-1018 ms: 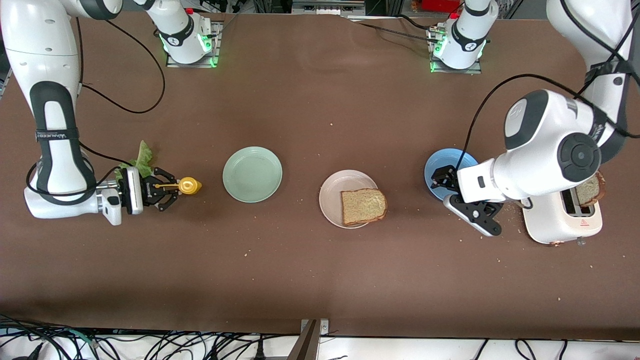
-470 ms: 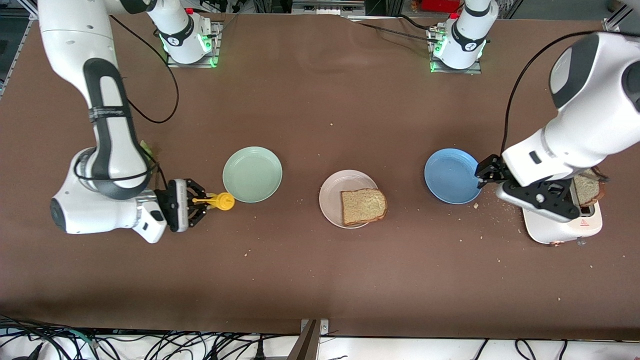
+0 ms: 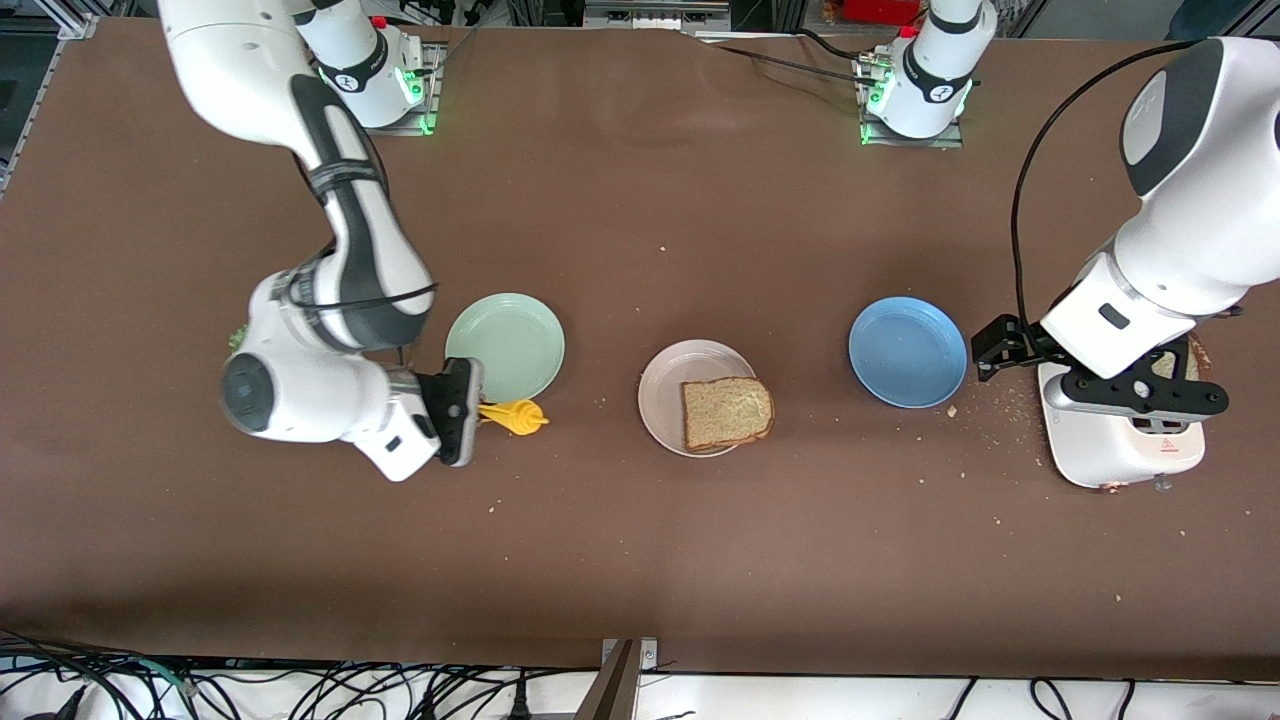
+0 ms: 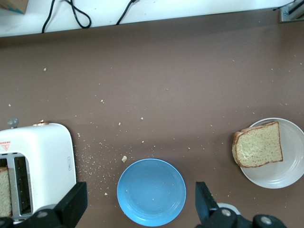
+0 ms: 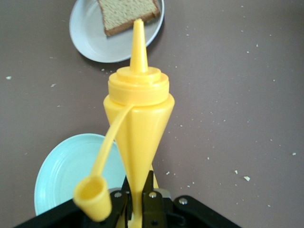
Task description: Make sandwich in beige plate with both arms
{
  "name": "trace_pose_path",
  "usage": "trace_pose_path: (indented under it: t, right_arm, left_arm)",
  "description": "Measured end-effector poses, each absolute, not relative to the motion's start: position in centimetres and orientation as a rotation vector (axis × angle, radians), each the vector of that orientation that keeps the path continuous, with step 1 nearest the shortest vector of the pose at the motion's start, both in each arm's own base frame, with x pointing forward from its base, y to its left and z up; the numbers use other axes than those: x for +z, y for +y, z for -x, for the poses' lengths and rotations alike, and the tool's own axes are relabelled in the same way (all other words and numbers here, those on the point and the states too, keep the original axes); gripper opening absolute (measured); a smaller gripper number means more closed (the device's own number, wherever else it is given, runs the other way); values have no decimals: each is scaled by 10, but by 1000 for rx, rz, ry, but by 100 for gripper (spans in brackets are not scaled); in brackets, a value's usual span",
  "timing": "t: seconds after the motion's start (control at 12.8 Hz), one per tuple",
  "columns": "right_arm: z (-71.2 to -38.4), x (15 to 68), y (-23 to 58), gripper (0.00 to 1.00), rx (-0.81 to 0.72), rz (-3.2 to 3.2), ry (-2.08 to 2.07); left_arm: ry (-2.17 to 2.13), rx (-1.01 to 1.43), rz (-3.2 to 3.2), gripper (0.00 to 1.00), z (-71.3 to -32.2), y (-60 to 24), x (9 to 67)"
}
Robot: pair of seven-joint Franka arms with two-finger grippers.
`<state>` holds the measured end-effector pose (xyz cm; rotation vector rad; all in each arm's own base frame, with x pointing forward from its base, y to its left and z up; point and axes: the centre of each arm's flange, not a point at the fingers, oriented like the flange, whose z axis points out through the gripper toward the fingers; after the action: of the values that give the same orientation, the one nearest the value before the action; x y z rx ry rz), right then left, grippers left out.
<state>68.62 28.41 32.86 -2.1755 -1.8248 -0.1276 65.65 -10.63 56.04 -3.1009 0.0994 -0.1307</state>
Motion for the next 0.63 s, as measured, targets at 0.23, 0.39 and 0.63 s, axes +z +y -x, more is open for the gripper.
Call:
trace_pose_path:
  t: [0.23,0.39,0.63]
  right_arm:
    - [-661,333,352,10,-96,2353,-1932]
    - [-640,336,396,10,-98,2454,-1996]
    - [-600,332,455,10,-114,2620,-2084]
  left_arm:
    - [64,-130,3101,100,-658,-95,560]
    - [59,-130,3104,100,-658,-95,560]
    - [35,-126,3121,100,-658,-95,560]
